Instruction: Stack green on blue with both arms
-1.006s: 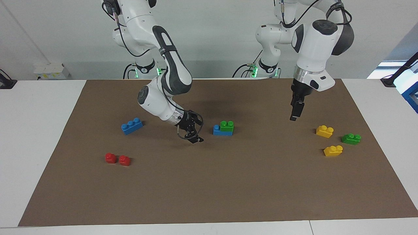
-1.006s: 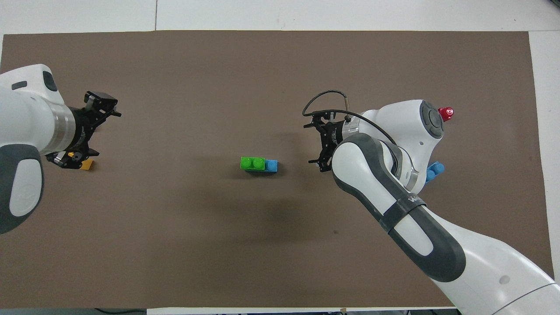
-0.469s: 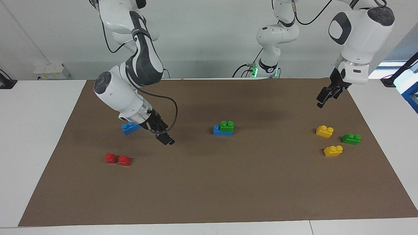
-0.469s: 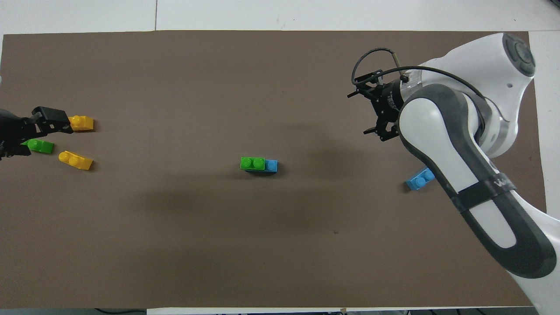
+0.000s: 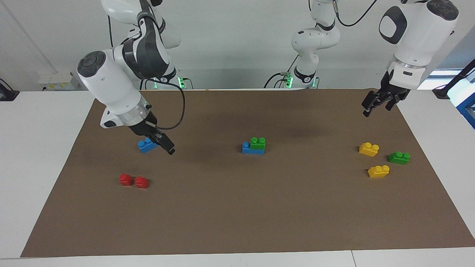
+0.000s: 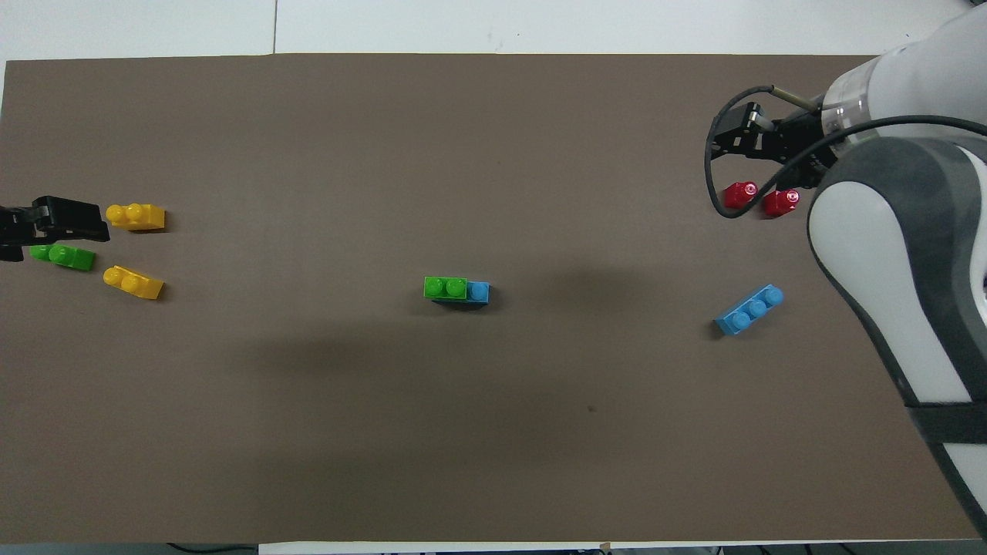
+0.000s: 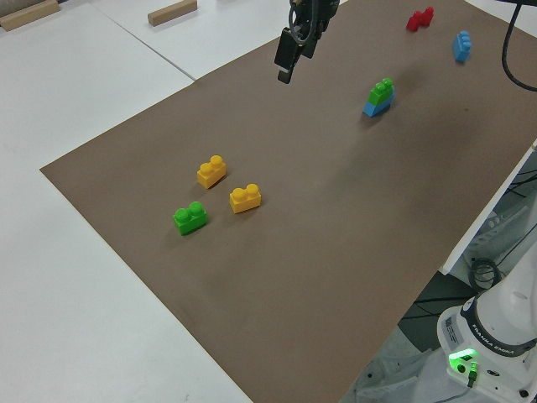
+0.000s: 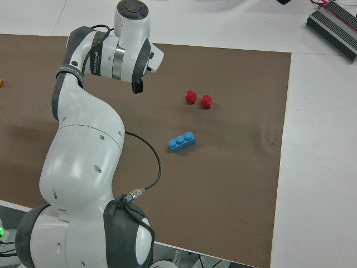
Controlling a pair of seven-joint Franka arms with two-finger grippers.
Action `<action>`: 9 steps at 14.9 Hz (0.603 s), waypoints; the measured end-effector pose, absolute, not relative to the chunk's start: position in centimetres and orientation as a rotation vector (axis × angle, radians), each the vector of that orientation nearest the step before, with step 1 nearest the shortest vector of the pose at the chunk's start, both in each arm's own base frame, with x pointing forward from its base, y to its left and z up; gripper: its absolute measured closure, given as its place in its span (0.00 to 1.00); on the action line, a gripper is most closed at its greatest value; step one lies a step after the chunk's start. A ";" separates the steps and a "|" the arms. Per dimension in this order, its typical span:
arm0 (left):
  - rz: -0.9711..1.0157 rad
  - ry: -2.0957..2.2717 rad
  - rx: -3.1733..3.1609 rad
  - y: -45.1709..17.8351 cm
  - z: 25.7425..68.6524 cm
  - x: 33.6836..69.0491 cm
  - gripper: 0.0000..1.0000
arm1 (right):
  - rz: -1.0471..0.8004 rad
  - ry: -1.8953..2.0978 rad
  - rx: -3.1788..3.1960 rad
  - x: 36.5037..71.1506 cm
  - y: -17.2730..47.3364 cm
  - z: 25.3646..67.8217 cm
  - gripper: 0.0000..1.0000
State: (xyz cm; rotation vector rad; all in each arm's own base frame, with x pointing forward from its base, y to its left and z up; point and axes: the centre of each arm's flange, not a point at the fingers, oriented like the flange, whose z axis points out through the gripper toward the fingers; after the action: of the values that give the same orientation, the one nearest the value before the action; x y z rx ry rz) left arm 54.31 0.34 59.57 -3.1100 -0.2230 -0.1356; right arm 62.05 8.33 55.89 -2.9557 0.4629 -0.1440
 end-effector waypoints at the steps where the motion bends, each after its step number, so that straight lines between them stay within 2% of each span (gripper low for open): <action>1: -0.134 -0.206 -3.111 0.2 60.2 54.2 0.00 | -0.178 0.346 -2.992 61.6 7.7 57.0 0.00; 4: -0.129 -0.176 -3.113 0.0 61.5 54.1 0.00 | -0.264 0.017 -3.066 60.5 5.6 59.7 0.00; 6: -0.115 -0.142 -3.118 -1.0 62.2 54.1 0.00 | -0.274 -0.057 -3.087 60.1 4.9 60.3 0.00; 9: -0.092 -0.106 -3.126 -2.1 63.6 54.3 0.00 | -0.133 -0.047 -3.104 59.1 3.7 59.4 0.00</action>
State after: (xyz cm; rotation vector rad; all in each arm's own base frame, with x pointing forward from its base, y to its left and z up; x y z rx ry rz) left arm 54.30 -2.12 63.62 -3.1256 -0.1064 -0.0922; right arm 59.07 3.72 59.41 -3.1040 -0.0474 -0.1333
